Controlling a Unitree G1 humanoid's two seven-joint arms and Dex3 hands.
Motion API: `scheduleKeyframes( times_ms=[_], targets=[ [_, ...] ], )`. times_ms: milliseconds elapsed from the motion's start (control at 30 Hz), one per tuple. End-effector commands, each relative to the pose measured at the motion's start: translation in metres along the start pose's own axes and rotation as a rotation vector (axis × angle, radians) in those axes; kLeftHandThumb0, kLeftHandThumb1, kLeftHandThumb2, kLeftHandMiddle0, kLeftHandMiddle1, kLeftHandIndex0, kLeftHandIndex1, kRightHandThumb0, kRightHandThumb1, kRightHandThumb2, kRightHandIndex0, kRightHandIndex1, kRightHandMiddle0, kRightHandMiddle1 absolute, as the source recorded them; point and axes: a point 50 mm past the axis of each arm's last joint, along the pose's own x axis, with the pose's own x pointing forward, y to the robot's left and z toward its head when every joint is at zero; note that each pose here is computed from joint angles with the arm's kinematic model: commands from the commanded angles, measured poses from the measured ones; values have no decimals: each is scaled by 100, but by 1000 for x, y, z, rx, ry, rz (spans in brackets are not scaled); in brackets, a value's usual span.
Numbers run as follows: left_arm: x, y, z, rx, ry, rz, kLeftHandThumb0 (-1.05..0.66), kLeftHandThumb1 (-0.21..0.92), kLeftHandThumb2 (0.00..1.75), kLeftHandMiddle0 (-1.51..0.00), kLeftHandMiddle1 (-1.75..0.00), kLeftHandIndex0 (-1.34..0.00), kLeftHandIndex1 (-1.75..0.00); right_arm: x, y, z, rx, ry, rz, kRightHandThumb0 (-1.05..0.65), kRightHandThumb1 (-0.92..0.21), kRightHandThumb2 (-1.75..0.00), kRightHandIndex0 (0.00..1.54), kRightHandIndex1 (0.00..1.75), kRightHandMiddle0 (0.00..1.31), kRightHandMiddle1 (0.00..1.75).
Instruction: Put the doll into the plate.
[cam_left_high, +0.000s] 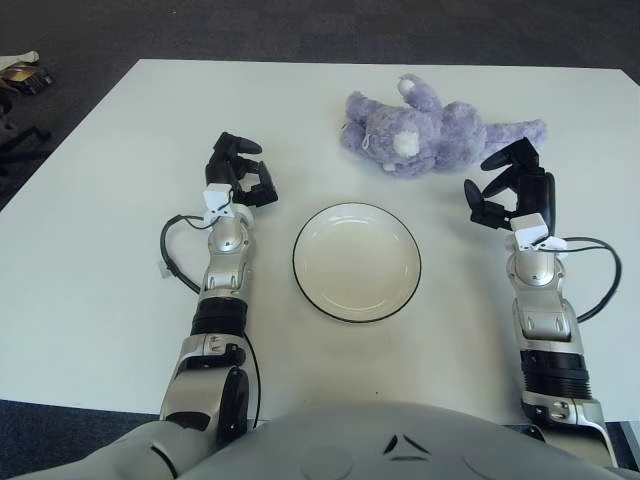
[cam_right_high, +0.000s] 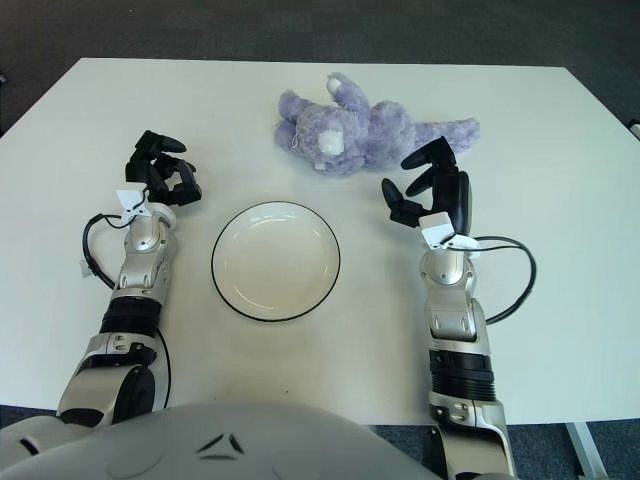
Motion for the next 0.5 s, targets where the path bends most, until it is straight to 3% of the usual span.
scheduleKeyframes(
  times_ms=[0,67,167,467],
  targets=[
    [-11,3,-15,15,61,9,-1,22,144,-57,-175,-56,-175,-1,-3,0,-100,-5,31,-28,-81,-59,27,144,16,166],
    [-11,4,-15,14,62,8,-1,22,144,-57,-175,-56,-175,-1,-4,1,-123,-13,34,-46,-63,-78,23,137,6,149],
    [-11,4,-15,15,62,8,-1,22,144,-57,-175,-55,-175,0,-6,4,-157,-28,32,-56,-55,-87,21,131,2,139],
    [-11,4,-16,10,73,6,-1,23,143,-56,-175,-55,-175,5,-11,11,-251,-85,4,-80,-62,-69,12,100,0,107]
  ],
)
